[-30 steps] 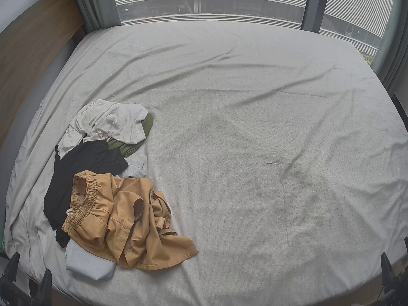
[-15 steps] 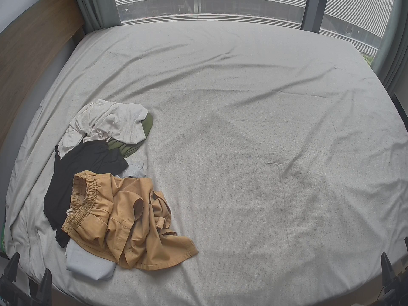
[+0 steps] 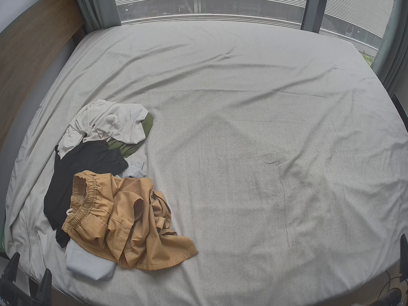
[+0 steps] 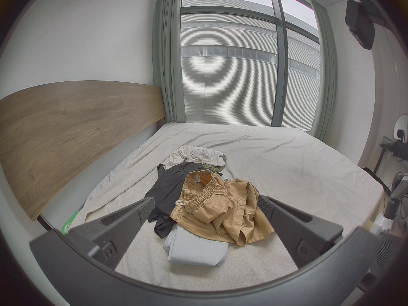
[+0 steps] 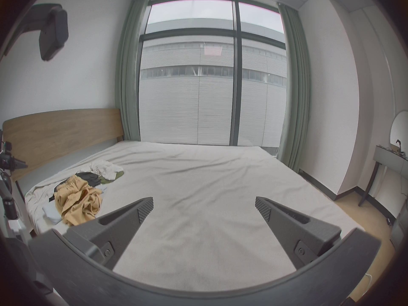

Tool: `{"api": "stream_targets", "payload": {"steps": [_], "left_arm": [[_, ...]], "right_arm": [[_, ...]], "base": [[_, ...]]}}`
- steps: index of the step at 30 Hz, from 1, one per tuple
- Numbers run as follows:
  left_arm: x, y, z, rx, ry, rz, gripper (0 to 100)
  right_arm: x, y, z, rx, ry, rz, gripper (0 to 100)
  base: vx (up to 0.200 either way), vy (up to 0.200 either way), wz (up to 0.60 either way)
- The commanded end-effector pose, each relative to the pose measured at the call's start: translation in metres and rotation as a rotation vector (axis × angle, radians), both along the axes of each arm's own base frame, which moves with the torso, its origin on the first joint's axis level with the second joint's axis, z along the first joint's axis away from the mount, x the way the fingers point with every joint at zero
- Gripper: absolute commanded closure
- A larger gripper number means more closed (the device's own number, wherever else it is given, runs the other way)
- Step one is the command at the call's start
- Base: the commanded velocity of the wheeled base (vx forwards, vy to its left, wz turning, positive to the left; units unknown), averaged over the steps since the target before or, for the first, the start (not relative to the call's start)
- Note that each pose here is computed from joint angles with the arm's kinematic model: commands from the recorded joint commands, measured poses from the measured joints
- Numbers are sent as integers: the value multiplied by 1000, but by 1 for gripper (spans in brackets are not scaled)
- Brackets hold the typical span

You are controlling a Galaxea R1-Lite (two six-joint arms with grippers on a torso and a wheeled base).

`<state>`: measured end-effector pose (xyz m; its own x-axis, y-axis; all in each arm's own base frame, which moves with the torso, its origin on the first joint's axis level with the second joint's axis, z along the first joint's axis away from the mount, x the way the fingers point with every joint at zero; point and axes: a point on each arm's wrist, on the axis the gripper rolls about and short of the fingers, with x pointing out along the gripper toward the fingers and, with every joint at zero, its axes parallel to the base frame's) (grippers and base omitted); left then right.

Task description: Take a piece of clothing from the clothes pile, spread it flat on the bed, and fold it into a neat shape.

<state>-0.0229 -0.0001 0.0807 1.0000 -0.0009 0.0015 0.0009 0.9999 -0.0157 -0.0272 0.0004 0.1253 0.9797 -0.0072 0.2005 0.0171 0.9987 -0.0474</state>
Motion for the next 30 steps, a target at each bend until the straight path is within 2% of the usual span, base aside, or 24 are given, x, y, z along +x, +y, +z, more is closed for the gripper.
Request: {"api": "stream_targets", "payload": {"steps": [1,4,6,7,11,15,17,25,30], "left_arm": [[0,0,-5,-1,1,1,0],[0,0,-5,0,1,1,0],[0,0,-5,0,1,1,0],[0,0,-5,-1,1,1,0],[0,0,-5,0,1,1,0],[0,0,-5,0,1,-1,0],[0,0,-5,2,1,-2,0],[0,0,-5,0,1,-1,0],[0,0,-5,0,1,-1,0]], "right_arm": [[28,1,44,10,104,86,0],[33,2,44,99,143,188,0],[34,3,46,129,150,211,0],[40,3,52,173,172,234,0],[51,4,69,201,182,246,0],[59,7,89,263,195,335,0],[68,9,95,296,222,353,0],[108,16,101,309,360,393,0],[125,26,101,318,428,457,0]], "base": [[0,0,0],[0,0,0],[0,0,0],[0,0,0],[0,0,0],[0,0,0],[0,0,0],[0,0,0],[0,0,0]]}}
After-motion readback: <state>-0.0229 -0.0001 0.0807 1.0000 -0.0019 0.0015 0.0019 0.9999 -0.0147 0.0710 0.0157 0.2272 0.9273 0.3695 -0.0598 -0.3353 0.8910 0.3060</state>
